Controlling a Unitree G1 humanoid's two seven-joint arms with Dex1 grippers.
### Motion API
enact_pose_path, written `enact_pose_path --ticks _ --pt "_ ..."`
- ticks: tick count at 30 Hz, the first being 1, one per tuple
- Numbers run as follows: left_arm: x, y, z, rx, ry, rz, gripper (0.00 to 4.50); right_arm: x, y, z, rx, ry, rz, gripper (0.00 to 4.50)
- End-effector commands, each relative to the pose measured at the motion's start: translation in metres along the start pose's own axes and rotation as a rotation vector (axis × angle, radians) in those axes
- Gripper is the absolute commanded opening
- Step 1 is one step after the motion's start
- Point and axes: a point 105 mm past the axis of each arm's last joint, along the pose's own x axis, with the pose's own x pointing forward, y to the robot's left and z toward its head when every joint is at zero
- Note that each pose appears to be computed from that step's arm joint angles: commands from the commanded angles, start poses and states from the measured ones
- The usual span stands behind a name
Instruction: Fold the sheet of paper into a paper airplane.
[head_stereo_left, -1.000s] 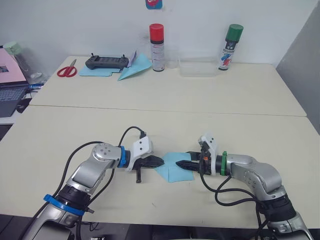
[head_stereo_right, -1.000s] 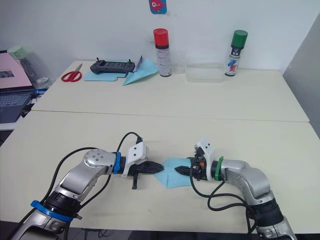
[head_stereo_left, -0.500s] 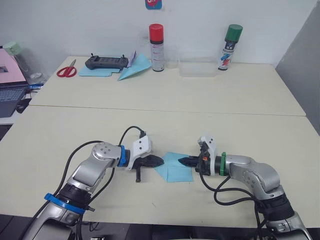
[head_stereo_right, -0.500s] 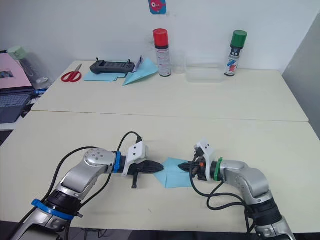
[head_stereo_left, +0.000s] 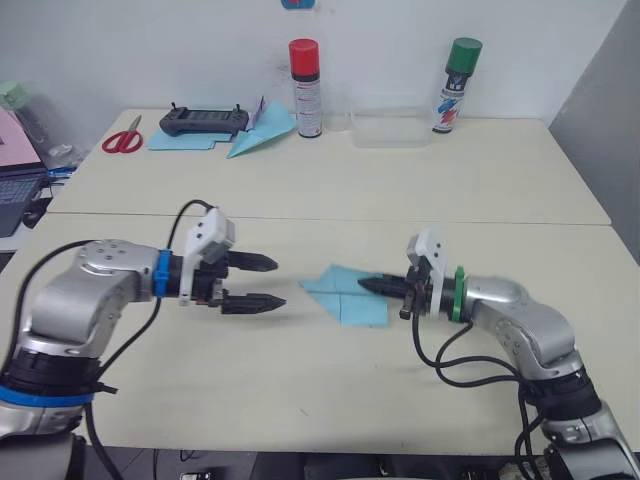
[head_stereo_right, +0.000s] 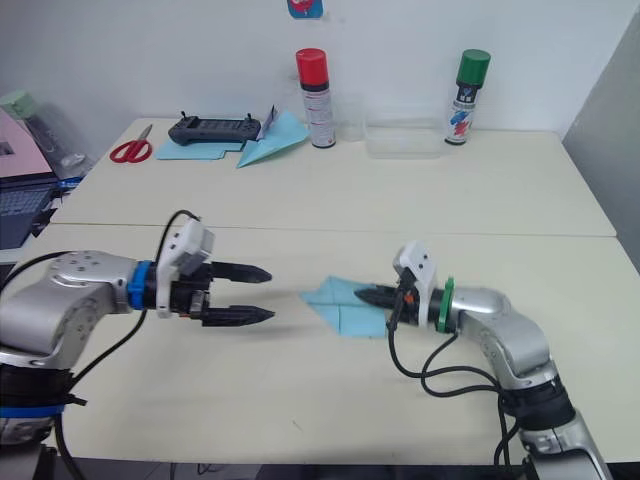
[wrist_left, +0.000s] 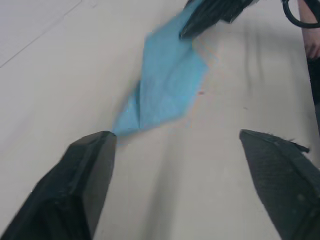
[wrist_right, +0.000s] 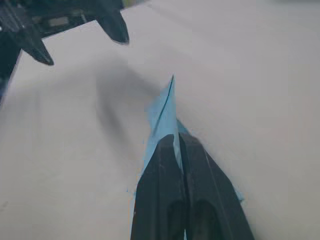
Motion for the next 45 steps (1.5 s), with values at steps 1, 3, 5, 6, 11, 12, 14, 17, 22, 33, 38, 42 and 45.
enact_pose_path --ticks 1,3,5,6,11,12,14,17,22,33,38,42,45 --pt "-0.003 0.01 -0.005 -0.013 -0.006 0.088 4.46 0.003 0.005 0.021 -0.555 -0.086 0.032 0.0" --pt "-0.002 0.008 -0.014 -0.032 0.011 0.085 4.46 0.002 0.012 0.012 -0.725 -0.089 0.071 0.0" --pt "-0.001 0.004 -0.02 -0.039 0.026 0.07 4.46 0.001 0.017 0.003 -0.799 -0.097 0.1 0.0" --pt "-0.001 0.003 -0.02 -0.04 0.029 0.068 4.46 0.001 0.017 0.001 -0.817 -0.103 0.106 0.0" --pt "0.004 -0.001 -0.029 -0.045 0.047 0.055 4.46 -0.01 0.054 -0.047 -0.846 -0.048 0.261 0.0" --pt "0.005 -0.001 -0.031 -0.05 0.049 0.054 4.46 -0.012 0.058 -0.052 -0.82 -0.035 0.284 0.0" --pt "0.01 -0.007 -0.035 -0.045 0.067 0.021 4.49 -0.016 0.067 -0.055 -0.688 -0.034 0.303 0.19" --pt "0.013 -0.009 -0.03 -0.049 0.047 0.01 4.5 -0.022 0.073 -0.054 -0.622 -0.029 0.334 0.95" --pt "0.027 -0.01 -0.022 -0.03 0.013 -0.009 4.5 -0.043 0.07 -0.052 -0.605 0.026 0.356 2.73" --pt "0.084 -0.023 -0.007 -0.035 -0.129 -0.018 2.6 -0.064 0.029 -0.025 -0.504 0.044 0.076 2.77" --pt "0.1 -0.03 -0.03 -0.088 -0.107 -0.016 1.01 -0.061 -0.007 -0.019 -0.32 0.072 -0.185 2.77" --pt "0.106 -0.035 -0.043 -0.095 -0.06 -0.02 0.02 -0.064 0.0 -0.024 -0.285 0.116 -0.186 2.77" --pt "0.109 -0.039 -0.059 -0.106 -0.004 -0.025 0.02 -0.066 -0.001 -0.025 -0.247 0.118 -0.228 2.77"
